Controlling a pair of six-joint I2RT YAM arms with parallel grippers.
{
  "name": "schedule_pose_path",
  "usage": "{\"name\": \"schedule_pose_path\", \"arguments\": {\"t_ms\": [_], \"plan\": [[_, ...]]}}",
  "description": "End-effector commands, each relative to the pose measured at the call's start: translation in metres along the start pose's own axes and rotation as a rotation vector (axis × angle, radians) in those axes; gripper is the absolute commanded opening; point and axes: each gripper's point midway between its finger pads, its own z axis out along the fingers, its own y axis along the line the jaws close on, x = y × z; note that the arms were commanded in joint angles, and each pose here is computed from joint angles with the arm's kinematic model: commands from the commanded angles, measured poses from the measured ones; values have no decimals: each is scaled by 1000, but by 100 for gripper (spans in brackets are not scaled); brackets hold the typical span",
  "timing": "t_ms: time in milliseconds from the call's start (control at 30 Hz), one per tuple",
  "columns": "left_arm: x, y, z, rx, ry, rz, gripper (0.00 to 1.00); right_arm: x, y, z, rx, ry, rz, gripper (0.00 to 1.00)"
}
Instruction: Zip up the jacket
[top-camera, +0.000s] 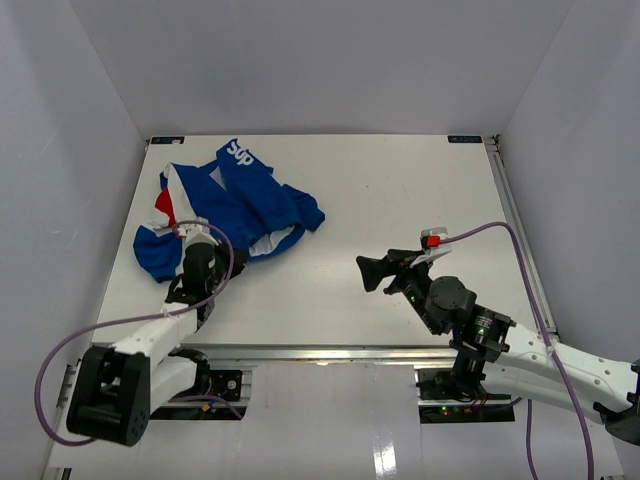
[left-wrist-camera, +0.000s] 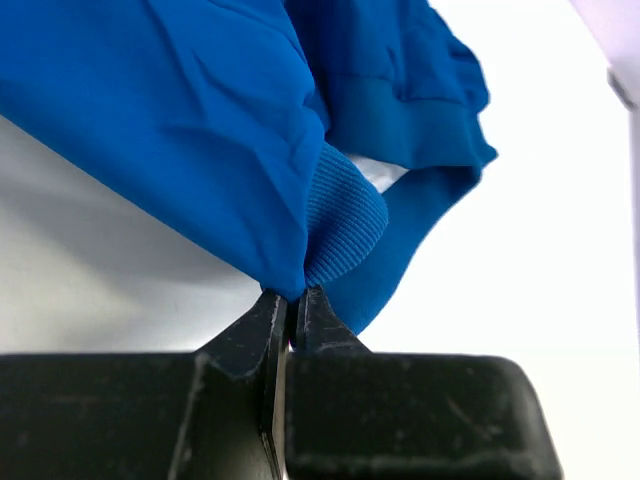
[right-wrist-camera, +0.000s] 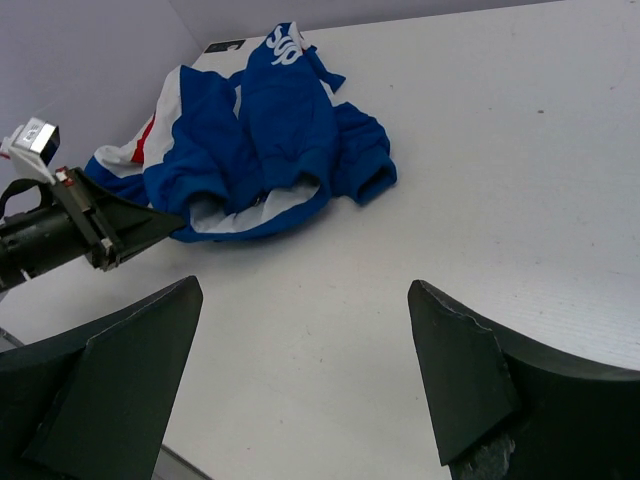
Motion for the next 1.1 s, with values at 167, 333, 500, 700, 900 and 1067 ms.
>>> {"name": "schedule_pose_path", "arguments": {"t_ms": [167,333,500,700,900,1067], "plan": [[11,-23,-59,167,-13,-35,77,-35,21,15,-10,-69,-23,90],[-21,-18,-58,93,-141,-43,90,-20,69,69,-70,75,-173,92],[-16,-16,-20,31,-59,-78,90,9,94,130,-100,253,-230,93],[10,7,5,-20,14,-72,83,59,66,192,-116,367,-200,94],[22,17,1,-24,34,-76,17,129,20,245,-97,493,-154,98],[23,4,-15,61,35,-70,0,161,5,270,-78,525,-193,91]]}}
